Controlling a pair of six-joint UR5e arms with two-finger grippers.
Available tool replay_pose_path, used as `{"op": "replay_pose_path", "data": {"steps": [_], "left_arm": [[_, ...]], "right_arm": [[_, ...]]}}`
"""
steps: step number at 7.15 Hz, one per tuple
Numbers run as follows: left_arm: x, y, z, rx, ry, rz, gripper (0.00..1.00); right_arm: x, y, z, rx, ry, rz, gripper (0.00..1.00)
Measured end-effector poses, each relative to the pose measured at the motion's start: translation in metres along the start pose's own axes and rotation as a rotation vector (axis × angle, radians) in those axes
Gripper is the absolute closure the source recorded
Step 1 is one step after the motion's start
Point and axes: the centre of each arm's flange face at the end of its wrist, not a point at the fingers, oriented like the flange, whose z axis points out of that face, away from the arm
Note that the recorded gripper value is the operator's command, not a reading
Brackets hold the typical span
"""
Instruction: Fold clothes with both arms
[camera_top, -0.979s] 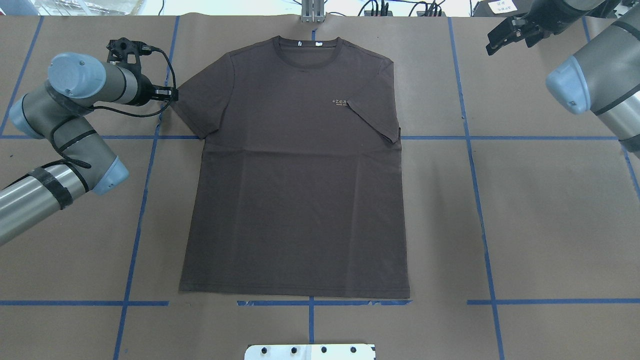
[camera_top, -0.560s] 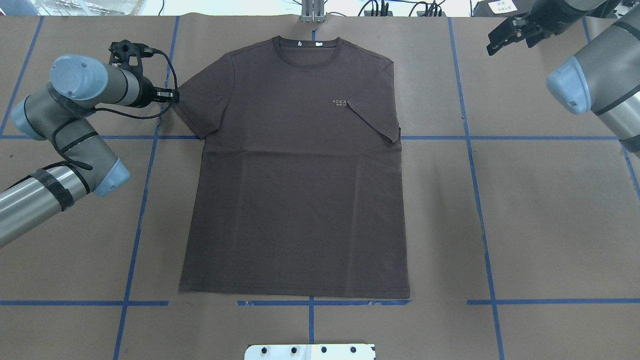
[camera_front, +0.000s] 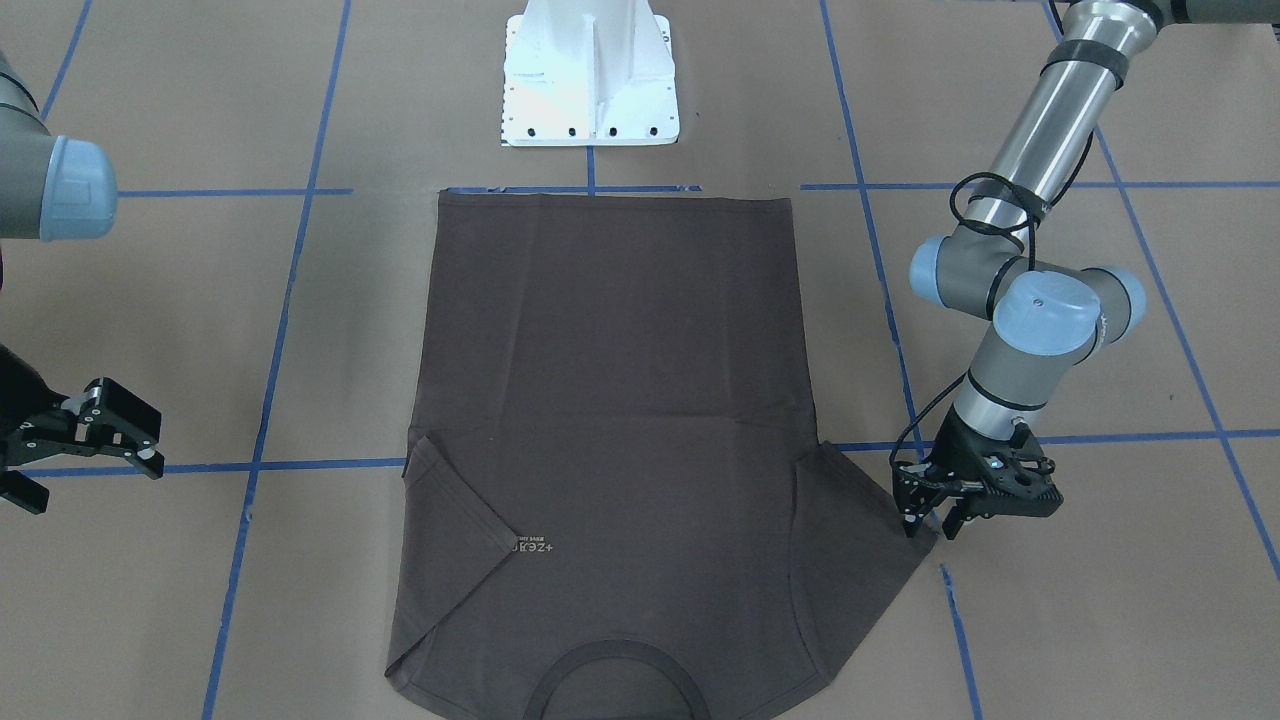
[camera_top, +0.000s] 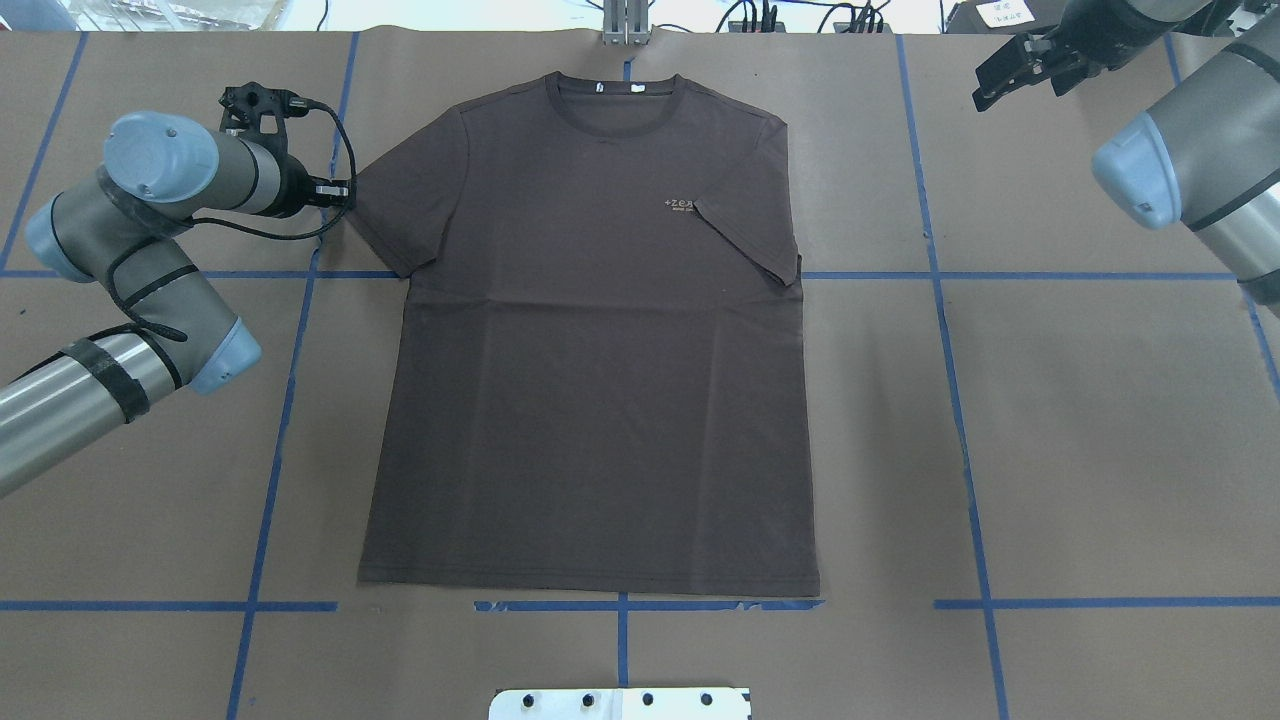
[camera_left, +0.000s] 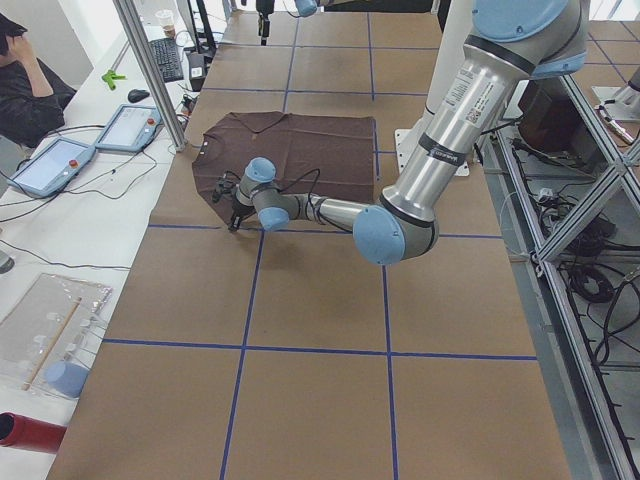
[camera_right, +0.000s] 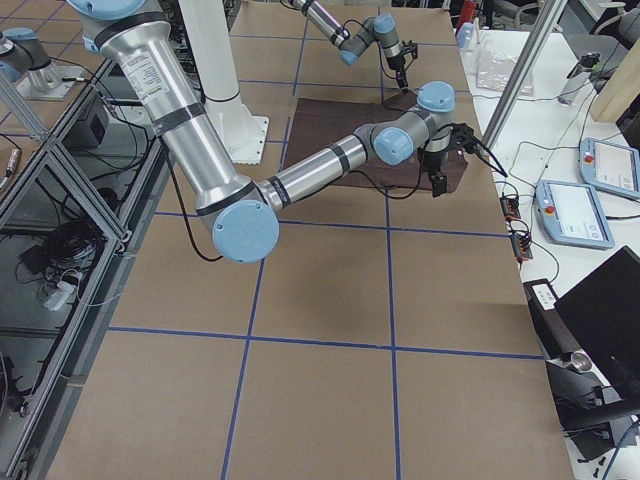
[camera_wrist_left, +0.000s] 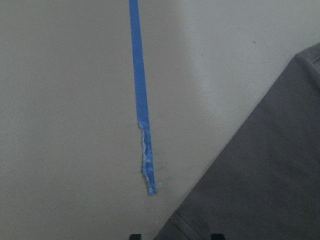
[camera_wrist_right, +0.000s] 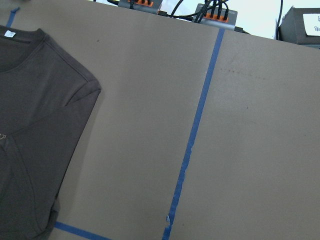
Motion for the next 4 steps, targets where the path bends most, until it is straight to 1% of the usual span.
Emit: {"op": "replay_pose_path", "data": {"steps": [1,4], "left_arm": [[0.0007,-0.0005,-0.0001,0.001,0.001,0.000,1.00],[0.0080,-0.0053,-0.0019,0.006,0.008,0.001,1.00]], "right_arm": [[0.0002,0.0000,0.0003,-0.001,0.000,0.000,0.00],[0.0004,0.0000,0.0005,0.000,0.001,0.001,0.00]]}}
